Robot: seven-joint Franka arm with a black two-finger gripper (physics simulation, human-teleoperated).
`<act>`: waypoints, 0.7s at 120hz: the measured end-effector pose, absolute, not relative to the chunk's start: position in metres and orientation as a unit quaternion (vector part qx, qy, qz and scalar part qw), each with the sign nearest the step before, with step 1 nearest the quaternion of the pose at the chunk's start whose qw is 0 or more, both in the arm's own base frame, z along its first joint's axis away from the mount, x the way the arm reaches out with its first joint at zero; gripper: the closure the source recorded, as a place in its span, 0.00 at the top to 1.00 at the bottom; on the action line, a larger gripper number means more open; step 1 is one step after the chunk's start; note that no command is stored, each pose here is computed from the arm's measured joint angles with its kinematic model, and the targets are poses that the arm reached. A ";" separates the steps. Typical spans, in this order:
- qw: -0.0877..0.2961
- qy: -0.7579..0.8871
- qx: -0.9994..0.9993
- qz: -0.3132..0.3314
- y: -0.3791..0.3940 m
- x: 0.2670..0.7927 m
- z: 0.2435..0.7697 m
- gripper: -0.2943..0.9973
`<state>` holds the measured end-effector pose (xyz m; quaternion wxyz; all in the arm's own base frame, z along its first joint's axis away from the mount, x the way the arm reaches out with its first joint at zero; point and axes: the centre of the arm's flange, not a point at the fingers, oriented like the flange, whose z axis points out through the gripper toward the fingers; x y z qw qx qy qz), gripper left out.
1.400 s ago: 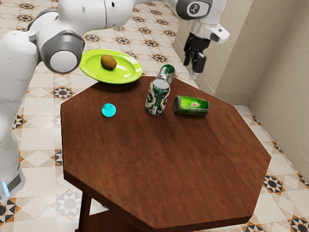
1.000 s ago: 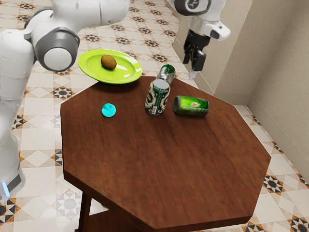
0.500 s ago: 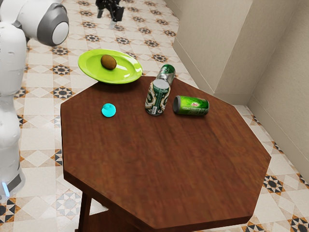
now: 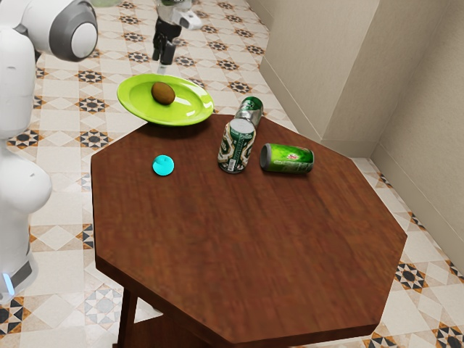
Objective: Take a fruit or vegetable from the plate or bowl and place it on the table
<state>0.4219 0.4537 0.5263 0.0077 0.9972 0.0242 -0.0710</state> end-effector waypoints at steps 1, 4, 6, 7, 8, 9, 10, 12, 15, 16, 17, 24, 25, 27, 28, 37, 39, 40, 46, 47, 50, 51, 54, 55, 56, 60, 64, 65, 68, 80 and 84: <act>0.008 0.022 0.997 -0.070 0.454 0.422 0.525 0.77; 0.008 0.013 0.997 -0.069 0.453 0.424 0.521 0.77; 0.008 0.007 0.998 -0.069 0.451 0.425 0.518 0.77; 0.009 0.003 0.998 -0.069 0.451 0.426 0.517 0.77; 0.009 -0.001 0.998 -0.068 0.450 0.427 0.515 0.77; 0.010 -0.005 0.998 -0.068 0.449 0.428 0.513 0.77; 0.010 -0.009 0.998 -0.068 0.448 0.428 0.511 0.77; 0.011 -0.017 0.998 -0.068 0.446 0.429 0.508 0.77; 0.011 -0.028 0.997 -0.066 0.444 0.431 0.504 0.77; 0.011 -0.032 0.997 -0.065 0.443 0.431 0.503 0.77; 0.010 -0.036 0.997 -0.064 0.443 0.432 0.502 0.77; 0.007 -0.059 0.997 -0.057 0.441 0.435 0.500 0.77; 0.006 -0.062 0.996 -0.056 0.441 0.436 0.500 0.77; 0.005 -0.068 0.996 -0.054 0.441 0.436 0.500 0.77; 0.004 -0.071 0.996 -0.053 0.441 0.437 0.500 0.77; -0.001 -0.093 0.995 -0.047 0.442 0.439 0.501 0.77; -0.002 -0.098 0.994 -0.046 0.442 0.439 0.501 0.77; -0.002 -0.101 0.994 -0.045 0.441 0.440 0.501 0.77; -0.003 -0.116 0.992 -0.043 0.440 0.442 0.500 0.77; -0.003 -0.118 0.992 -0.043 0.440 0.442 0.500 0.77; -0.004 -0.124 0.991 -0.042 0.440 0.442 0.500 0.77; -0.004 -0.126 0.991 -0.042 0.440 0.442 0.499 0.77; -0.003 -0.132 0.990 -0.042 0.440 0.442 0.498 0.77; -0.003 -0.134 0.990 -0.042 0.440 0.442 0.497 0.77; -0.002 -0.136 0.990 -0.043 0.440 0.442 0.496 0.77; -0.001 -0.143 0.989 -0.043 0.440 0.442 0.493 0.77; 0.001 -0.150 0.988 -0.044 0.439 0.442 0.490 0.77; 0.001 -0.151 0.987 -0.045 0.439 0.442 0.489 0.77; 0.002 -0.156 0.987 -0.045 0.439 0.442 0.488 0.77; 0.007 -0.173 0.984 -0.048 0.438 0.441 0.480 0.77; 0.008 -0.178 0.983 -0.048 0.437 0.440 0.478 0.77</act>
